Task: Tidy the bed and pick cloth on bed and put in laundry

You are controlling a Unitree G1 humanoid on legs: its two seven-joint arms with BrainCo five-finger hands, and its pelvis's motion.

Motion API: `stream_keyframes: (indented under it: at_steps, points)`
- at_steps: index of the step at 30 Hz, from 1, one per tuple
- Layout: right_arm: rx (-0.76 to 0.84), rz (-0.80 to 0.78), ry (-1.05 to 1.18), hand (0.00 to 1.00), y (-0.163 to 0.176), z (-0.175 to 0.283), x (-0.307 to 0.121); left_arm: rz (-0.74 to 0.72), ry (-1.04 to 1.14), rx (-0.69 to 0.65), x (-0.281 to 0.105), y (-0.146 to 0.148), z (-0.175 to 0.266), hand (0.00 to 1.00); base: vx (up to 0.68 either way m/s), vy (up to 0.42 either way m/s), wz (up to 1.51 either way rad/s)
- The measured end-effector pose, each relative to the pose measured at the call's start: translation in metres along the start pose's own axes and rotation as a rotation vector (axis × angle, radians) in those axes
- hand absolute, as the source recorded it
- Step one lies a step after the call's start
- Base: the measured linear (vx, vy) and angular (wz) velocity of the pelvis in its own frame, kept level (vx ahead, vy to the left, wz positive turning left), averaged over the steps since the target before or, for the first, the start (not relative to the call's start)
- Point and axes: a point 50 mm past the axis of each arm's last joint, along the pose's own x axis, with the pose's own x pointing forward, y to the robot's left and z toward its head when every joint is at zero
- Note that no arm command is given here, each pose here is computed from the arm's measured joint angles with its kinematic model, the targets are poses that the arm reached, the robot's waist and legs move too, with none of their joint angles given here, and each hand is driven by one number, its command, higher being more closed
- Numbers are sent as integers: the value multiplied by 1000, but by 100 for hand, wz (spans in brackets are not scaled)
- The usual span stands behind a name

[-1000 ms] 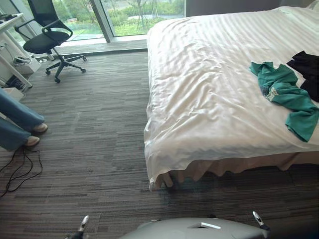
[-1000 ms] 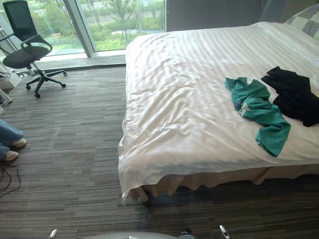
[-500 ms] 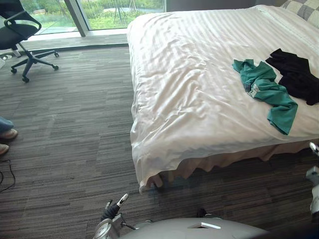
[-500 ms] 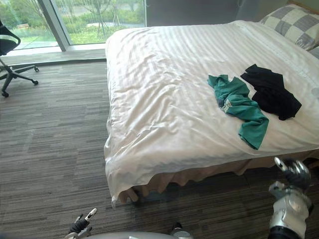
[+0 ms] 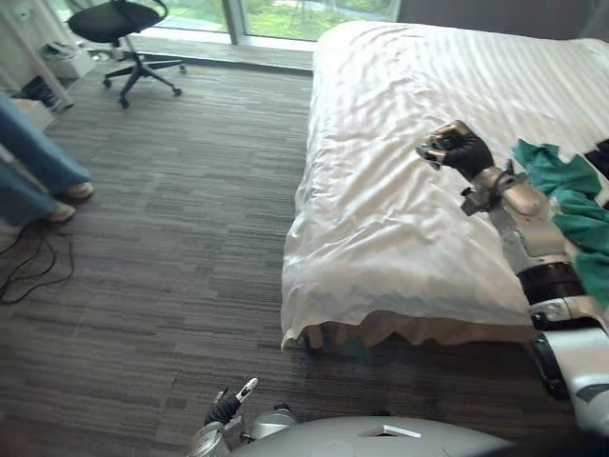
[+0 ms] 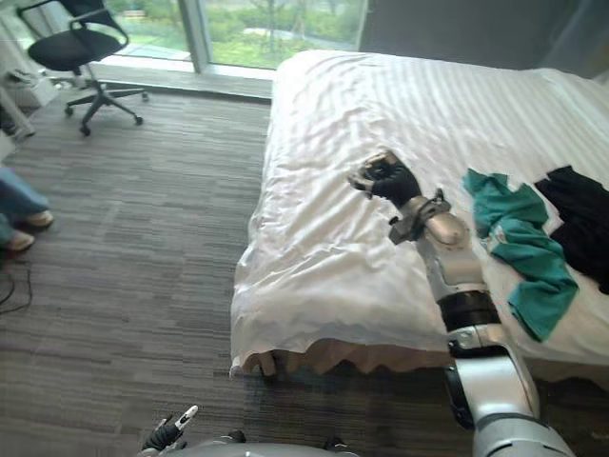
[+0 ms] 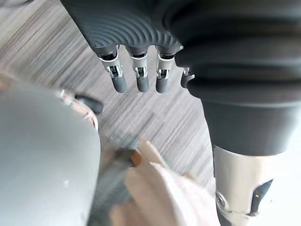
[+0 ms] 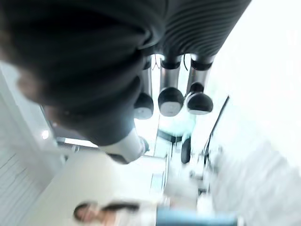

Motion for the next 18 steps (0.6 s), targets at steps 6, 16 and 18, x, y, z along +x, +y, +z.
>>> stream_keyframes:
  at_steps: [6,16,18]
  points:
    - [-2,93,-161,100,33,70,58,-258,-164,-150,6,-54,51,0,-166,-2,41]
    - [18,-175,81,100,-20,50,53,-518,-49,-198,1,-113,52,0,-90,43,25]
    - [19,-291,152,100,-33,33,45,-548,-45,-164,1,-124,53,0,-67,0,12]
